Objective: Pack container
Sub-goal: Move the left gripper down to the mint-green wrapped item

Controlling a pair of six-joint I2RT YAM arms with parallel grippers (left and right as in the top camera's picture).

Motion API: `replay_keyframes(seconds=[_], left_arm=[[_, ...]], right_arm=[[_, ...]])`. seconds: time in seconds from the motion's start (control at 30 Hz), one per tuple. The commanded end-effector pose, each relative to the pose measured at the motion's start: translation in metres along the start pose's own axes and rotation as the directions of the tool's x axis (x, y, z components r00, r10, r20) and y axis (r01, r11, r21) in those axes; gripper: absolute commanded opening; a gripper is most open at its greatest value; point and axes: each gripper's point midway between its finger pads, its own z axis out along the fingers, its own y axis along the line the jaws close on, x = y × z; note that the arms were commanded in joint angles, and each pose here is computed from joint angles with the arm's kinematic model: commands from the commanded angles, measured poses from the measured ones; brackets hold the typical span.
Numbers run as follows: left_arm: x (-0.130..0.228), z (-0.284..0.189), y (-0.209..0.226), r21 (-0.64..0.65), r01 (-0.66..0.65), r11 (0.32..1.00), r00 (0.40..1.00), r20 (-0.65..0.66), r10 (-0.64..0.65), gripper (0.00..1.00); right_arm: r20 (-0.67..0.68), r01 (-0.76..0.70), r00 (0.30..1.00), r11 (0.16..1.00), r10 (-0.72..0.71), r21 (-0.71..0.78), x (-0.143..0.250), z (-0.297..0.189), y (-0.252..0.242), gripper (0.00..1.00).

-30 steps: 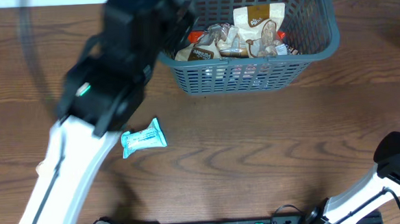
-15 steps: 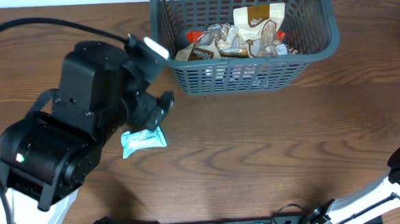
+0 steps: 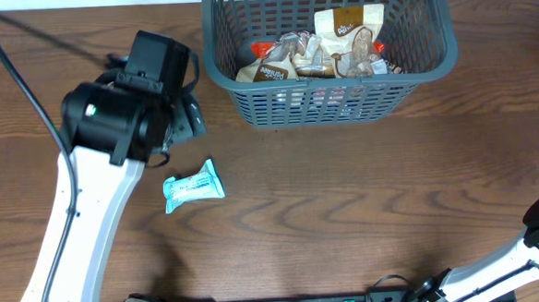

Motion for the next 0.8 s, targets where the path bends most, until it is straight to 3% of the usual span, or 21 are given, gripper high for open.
replay_keyframes(seconds=[0.0,0.1,0.17,0.33,0.5,0.77], left_arm=[[0.006,0.022,0.015,-0.103,0.599,0.794,0.8,0.022,-0.6,0.99],[0.033,0.037,0.006,-0.165,0.809,0.565,0.564,-0.053,-0.824,0.99],[0.05,0.043,-0.008,-0.21,0.851,0.481,0.461,-0.139,-0.876,0.98],[0.078,0.056,-0.025,-0.271,0.829,0.488,0.428,-0.253,-0.868,0.99],[0.11,0.084,-0.01,-0.403,0.843,0.355,0.315,-0.165,-0.935,0.99],[0.13,0.132,-0.012,-0.372,0.828,0.419,0.372,-0.194,-0.908,0.99]], right_arm=[[-0.01,-0.021,1.0,1.0,0.021,0.007,0.002,0.0,-0.006,0.99],[-0.015,-0.02,1.0,1.0,0.021,0.009,0.003,0.0,-0.006,0.99],[-0.017,-0.02,1.0,1.0,0.02,0.009,0.004,0.0,-0.006,0.99],[-0.017,-0.021,1.0,1.0,0.021,0.009,0.004,0.0,-0.006,0.99],[-0.025,-0.019,0.999,1.0,0.02,0.007,0.006,0.0,-0.006,0.98],[-0.035,-0.018,0.999,1.0,0.018,-0.004,0.008,0.0,-0.004,0.99]])
